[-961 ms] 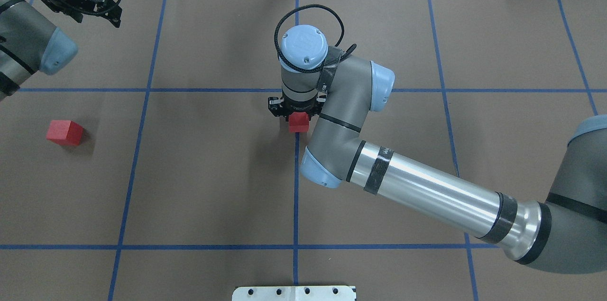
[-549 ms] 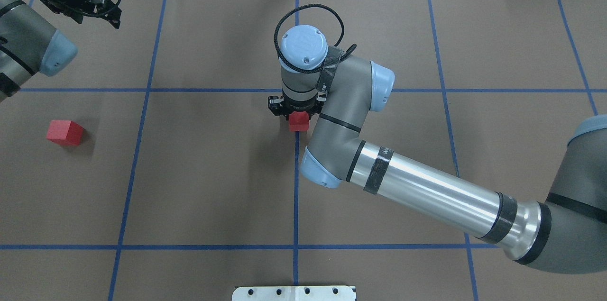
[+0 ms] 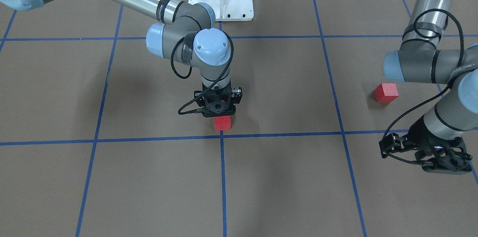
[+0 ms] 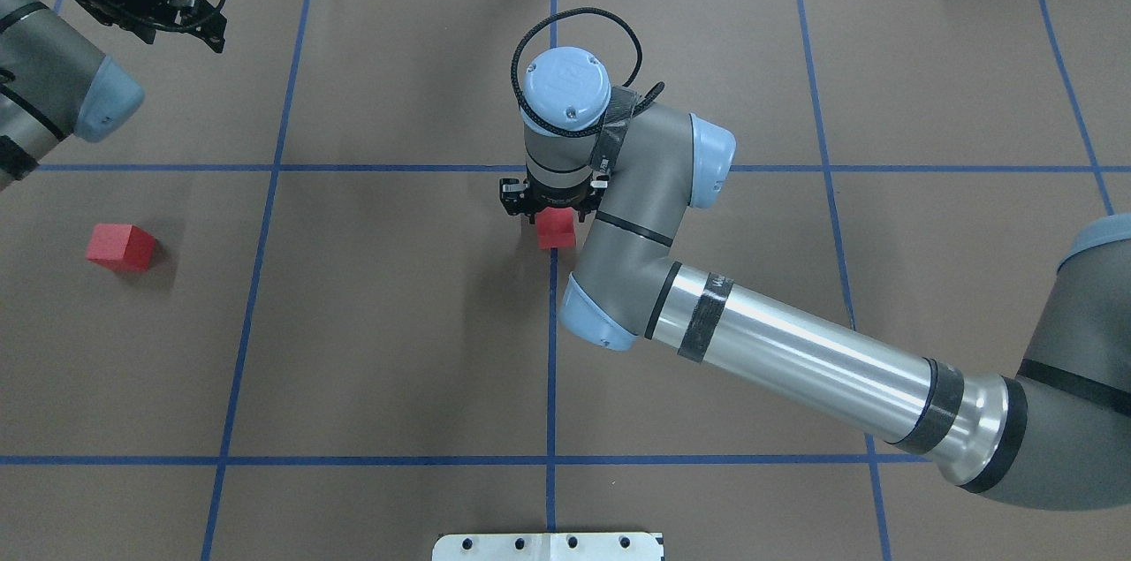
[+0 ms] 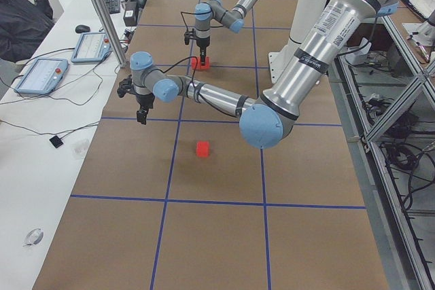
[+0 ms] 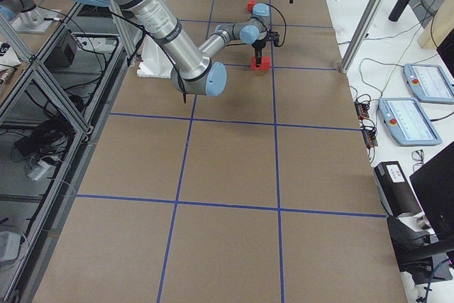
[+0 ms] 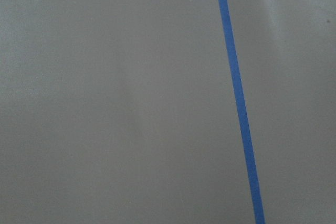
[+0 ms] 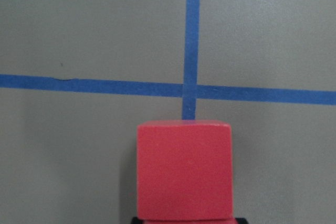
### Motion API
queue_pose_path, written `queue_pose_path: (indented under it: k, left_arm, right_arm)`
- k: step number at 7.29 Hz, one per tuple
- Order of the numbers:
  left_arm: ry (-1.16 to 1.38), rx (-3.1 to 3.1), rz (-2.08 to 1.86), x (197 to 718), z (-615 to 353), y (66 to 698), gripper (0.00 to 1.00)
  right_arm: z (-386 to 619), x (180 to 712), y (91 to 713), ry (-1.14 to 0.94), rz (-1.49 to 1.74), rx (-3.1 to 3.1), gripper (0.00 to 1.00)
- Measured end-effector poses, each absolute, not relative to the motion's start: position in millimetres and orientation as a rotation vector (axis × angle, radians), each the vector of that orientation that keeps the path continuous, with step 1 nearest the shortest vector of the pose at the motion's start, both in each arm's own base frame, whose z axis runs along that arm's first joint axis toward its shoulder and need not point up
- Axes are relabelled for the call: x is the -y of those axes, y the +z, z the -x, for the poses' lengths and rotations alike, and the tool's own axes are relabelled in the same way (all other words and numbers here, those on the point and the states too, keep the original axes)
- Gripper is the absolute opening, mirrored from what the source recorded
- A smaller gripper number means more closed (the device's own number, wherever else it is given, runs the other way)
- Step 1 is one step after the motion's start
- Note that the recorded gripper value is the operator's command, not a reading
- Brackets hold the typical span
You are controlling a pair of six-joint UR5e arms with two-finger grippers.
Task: Form red blocks into L shape at center
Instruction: 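Lower the red cube beside the placed cube and align it, then open the right gripper and lift away while the left gripper reaches the remaining cube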
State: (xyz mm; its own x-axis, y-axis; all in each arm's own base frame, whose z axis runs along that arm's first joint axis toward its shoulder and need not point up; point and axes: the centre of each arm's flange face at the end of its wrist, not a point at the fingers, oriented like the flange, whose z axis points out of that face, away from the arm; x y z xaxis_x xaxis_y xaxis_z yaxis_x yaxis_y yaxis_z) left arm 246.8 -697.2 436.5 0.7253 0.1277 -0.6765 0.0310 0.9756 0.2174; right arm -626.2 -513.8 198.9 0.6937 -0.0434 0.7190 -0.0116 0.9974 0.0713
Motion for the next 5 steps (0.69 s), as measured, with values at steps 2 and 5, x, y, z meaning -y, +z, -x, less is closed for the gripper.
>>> queue_pose_path:
  k: [2, 5]
  left_arm:
    - [0.054, -0.759, -0.220, 697.3, -246.8, 436.6, 0.99]
    - [0.050, -0.759, -0.222, 698.0, -244.9, 435.8, 1.00]
  right_arm:
    - [625.0, 515.2, 198.5, -0.015, -0.073, 0.805, 0.80]
    - [603.8, 529.1, 184.9, 0.004, -0.066, 0.836, 0.99]
